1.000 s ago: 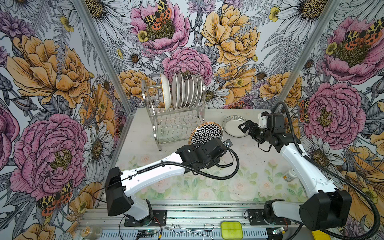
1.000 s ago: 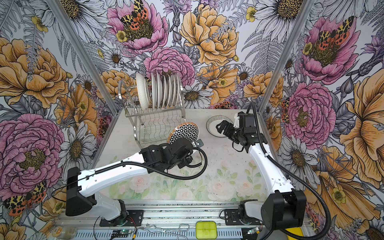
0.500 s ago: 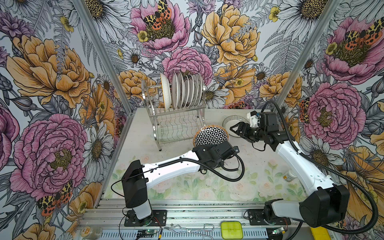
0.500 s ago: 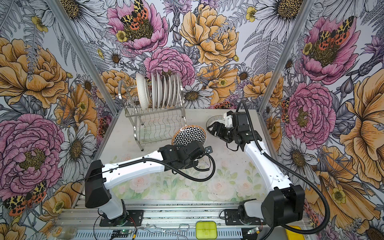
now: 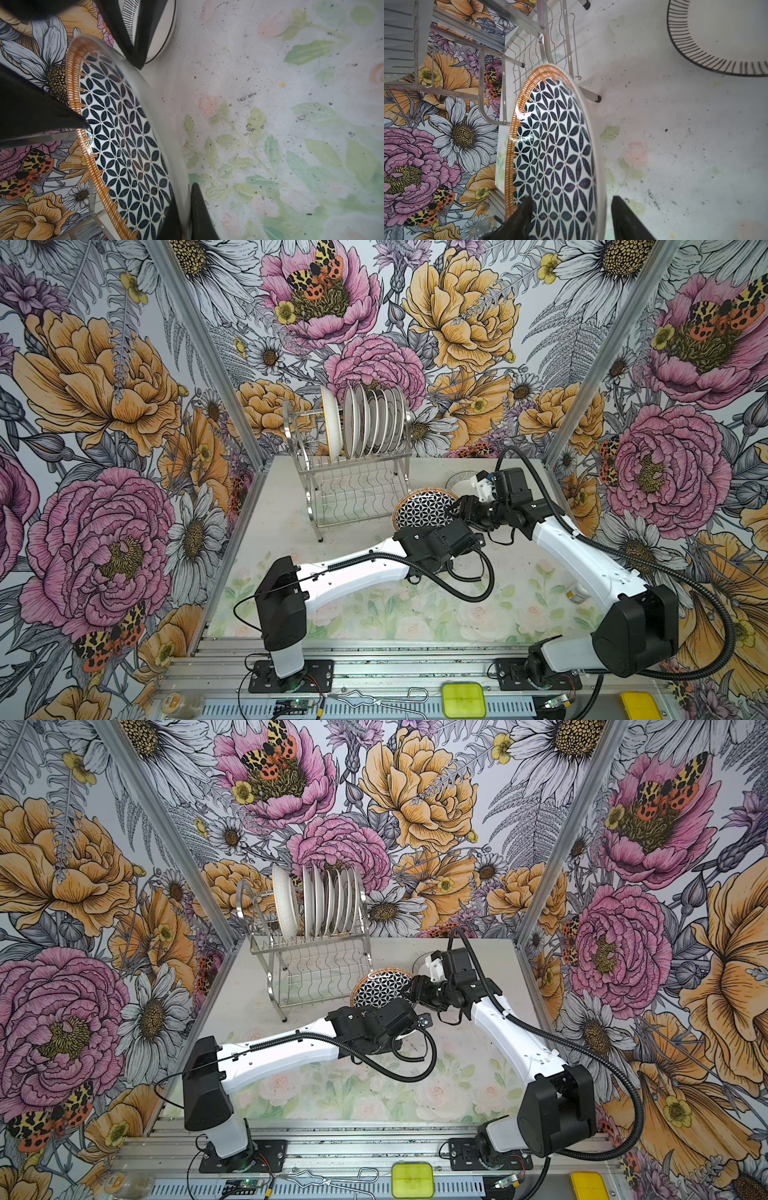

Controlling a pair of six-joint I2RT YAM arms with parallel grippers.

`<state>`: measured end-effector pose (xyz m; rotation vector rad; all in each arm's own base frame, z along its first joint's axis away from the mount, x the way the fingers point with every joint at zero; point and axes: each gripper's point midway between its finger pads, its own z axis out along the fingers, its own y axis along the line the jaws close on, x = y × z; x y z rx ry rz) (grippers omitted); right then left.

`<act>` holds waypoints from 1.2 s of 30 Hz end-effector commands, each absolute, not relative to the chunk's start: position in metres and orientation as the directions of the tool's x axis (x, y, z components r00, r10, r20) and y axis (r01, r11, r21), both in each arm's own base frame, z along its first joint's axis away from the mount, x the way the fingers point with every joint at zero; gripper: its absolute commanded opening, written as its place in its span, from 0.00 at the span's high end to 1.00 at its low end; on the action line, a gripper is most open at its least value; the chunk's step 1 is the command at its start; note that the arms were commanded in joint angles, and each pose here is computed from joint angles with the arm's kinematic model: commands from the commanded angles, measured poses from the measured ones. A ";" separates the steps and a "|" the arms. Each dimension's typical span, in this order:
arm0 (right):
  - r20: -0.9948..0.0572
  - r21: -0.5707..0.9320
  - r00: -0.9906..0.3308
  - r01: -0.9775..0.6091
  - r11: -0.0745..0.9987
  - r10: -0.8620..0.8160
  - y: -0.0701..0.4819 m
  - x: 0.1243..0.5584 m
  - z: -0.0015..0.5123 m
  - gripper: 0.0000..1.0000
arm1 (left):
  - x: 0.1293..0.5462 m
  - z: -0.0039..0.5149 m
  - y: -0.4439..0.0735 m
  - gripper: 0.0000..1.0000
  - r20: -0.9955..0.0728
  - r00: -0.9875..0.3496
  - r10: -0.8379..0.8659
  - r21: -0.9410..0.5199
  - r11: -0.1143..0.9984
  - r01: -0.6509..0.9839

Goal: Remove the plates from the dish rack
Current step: 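Grasp the orange-rimmed plate rim with the right gripper while the left gripper holds it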

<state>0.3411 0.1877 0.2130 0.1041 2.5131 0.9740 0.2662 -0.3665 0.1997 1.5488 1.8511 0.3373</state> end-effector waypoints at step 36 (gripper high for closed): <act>-0.378 0.582 -0.898 -0.042 0.812 0.225 0.178 0.341 0.182 1.00 | 0.312 0.246 -0.386 0.78 -0.451 -0.081 0.889 0.655 0.392 0.646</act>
